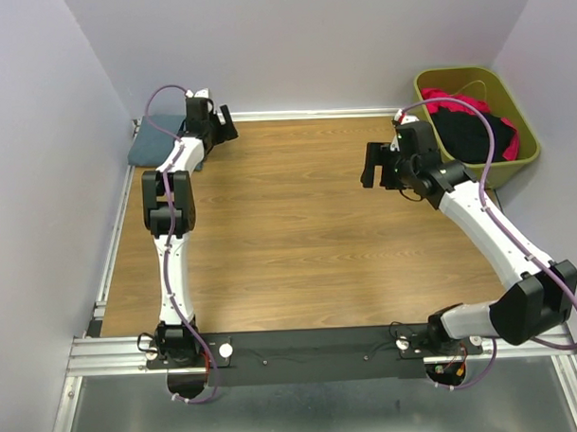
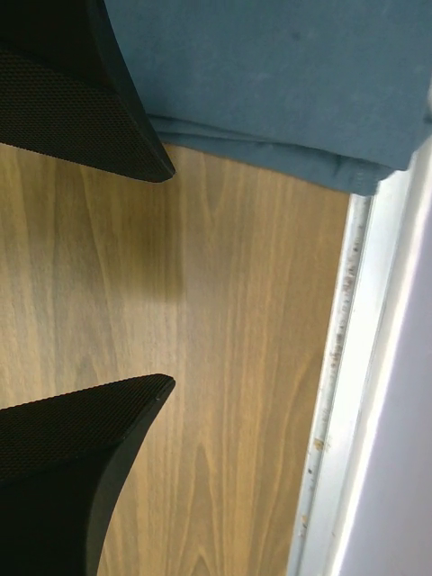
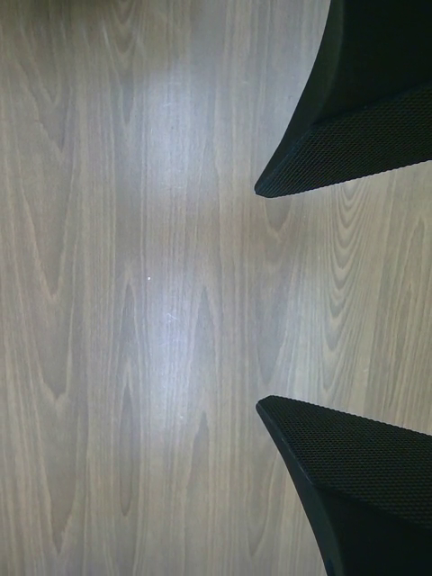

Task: Fold and stack the t-shirts
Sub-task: Neatly place the folded tshirt to the corner

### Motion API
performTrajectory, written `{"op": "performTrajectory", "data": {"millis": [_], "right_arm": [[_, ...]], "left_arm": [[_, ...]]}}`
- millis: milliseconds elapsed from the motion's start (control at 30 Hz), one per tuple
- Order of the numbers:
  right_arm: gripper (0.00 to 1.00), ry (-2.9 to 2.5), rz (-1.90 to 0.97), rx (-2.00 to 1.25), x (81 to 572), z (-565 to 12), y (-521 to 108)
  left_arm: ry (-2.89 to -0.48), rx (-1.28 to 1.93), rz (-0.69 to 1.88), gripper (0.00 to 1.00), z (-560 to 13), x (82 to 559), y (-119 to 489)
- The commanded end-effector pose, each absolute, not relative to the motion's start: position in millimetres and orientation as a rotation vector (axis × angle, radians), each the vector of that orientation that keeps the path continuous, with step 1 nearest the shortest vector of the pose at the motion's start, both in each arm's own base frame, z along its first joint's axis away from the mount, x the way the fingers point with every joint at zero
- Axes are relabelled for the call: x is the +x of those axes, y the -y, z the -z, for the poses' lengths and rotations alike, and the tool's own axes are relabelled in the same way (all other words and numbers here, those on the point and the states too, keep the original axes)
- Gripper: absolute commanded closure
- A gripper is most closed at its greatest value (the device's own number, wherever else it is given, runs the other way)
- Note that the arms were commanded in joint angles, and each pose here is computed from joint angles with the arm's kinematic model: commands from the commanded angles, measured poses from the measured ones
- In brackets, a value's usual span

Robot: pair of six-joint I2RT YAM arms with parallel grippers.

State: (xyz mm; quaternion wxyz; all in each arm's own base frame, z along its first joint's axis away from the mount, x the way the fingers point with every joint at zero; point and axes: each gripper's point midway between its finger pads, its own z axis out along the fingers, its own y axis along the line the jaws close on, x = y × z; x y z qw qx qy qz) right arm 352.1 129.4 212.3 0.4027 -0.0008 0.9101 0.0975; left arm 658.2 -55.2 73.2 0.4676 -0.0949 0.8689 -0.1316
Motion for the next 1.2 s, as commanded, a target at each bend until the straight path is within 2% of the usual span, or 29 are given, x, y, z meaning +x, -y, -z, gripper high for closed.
{"op": "performTrajectory", "data": {"millis": [0,267,400,1167], "right_arm": [[0.02,-2.269,-0.242,0.044,348,-227,-125],[0.0,-2.263,-0.243,0.059,345,-229,-123],[0.0,-2.264,-0.251,0.068,345,-229,-124],[0.0,-2.266,-0.236,0.089,338,-228,-119]], "left_arm": [[-2.227,-0.249,0.327,0.05,-46,649,54],[-2.276,-0.376,0.308,0.05,-26,642,37],[-2.268,-0.481,0.312,0.05,-21,640,10],[-2.068,-0.689,0.46,0.05,-50,675,-7]]}}
